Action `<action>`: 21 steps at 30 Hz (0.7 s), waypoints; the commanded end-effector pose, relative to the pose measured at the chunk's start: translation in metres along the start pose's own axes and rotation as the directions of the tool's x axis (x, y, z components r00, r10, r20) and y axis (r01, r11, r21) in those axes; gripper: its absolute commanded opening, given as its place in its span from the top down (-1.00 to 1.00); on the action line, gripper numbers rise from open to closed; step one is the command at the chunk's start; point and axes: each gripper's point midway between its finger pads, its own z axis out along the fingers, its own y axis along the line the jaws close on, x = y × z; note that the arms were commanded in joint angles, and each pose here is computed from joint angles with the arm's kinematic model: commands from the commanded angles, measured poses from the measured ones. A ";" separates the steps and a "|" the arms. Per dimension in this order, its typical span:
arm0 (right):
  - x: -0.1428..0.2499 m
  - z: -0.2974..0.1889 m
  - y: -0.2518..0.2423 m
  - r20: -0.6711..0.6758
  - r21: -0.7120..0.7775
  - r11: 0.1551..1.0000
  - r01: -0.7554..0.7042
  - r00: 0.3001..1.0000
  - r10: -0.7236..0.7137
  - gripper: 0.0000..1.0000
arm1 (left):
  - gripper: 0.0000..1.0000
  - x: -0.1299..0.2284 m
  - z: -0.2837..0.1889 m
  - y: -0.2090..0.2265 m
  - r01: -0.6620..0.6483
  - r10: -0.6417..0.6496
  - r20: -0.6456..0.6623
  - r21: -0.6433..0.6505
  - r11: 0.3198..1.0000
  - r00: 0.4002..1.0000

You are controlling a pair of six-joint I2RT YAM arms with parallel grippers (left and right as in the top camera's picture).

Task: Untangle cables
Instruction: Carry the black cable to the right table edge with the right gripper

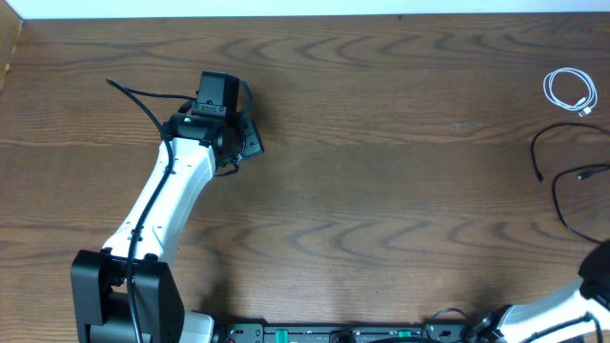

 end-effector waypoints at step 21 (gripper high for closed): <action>0.304 0.103 0.007 -0.758 0.122 0.965 0.234 0.649 -0.061 0.98 | -0.14 0.005 0.005 0.006 -0.016 0.015 -0.022 -0.026 1.000 1.000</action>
